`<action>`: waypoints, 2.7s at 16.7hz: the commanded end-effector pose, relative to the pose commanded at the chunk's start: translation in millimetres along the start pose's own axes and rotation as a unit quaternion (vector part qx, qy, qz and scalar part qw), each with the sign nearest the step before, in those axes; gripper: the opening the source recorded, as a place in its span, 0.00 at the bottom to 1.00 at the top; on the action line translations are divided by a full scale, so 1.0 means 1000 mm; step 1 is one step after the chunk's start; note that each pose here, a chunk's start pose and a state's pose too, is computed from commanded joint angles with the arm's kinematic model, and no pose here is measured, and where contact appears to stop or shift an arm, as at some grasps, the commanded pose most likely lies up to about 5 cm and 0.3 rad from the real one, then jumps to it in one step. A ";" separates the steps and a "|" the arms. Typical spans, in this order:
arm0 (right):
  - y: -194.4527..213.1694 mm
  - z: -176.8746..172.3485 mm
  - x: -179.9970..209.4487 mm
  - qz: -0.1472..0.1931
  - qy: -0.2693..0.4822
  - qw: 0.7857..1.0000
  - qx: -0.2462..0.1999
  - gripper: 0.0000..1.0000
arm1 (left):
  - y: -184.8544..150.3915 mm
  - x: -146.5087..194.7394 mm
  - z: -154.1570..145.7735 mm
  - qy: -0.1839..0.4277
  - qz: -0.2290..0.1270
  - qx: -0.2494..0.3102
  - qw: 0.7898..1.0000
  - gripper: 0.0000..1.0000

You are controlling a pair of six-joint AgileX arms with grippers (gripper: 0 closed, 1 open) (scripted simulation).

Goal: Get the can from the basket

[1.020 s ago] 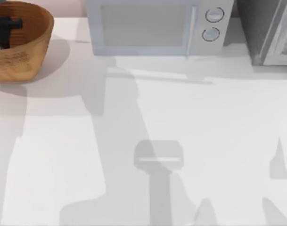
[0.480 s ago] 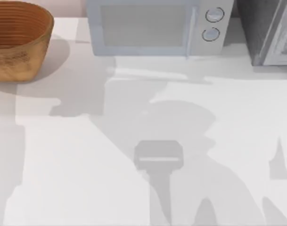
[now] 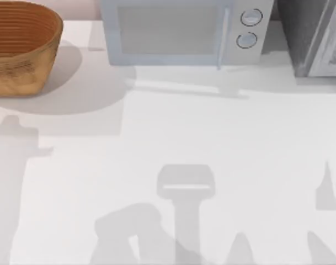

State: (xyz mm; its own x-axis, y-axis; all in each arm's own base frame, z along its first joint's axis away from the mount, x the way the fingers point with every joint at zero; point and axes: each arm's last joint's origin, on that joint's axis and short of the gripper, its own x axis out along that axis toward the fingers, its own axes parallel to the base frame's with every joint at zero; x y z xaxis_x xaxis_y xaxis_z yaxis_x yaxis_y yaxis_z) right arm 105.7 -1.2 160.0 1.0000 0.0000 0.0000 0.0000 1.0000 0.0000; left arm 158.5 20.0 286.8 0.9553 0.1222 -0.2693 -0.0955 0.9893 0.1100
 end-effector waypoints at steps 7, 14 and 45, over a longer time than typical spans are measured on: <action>0.000 0.000 0.000 0.000 0.000 1.000 0.000 1.00 | -0.025 -0.023 -0.115 -0.122 -0.040 -0.037 0.991 0.00; 0.000 0.000 0.000 0.000 0.000 1.000 0.000 1.00 | -0.030 -0.019 -0.134 -0.139 -0.055 -0.048 0.988 0.00; 0.000 0.000 0.000 0.000 0.000 1.000 0.000 1.00 | -0.151 0.266 -0.111 -0.130 -0.680 0.053 0.720 0.00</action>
State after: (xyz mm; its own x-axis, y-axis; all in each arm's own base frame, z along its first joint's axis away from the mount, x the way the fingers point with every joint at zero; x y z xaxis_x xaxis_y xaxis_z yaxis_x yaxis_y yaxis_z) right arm 105.7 -1.2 160.0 1.0000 0.0000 0.0000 0.0000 1.0000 0.0000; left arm 395.7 -87.8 92.2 0.1663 -0.9860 -0.0094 0.9860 0.1664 -0.0102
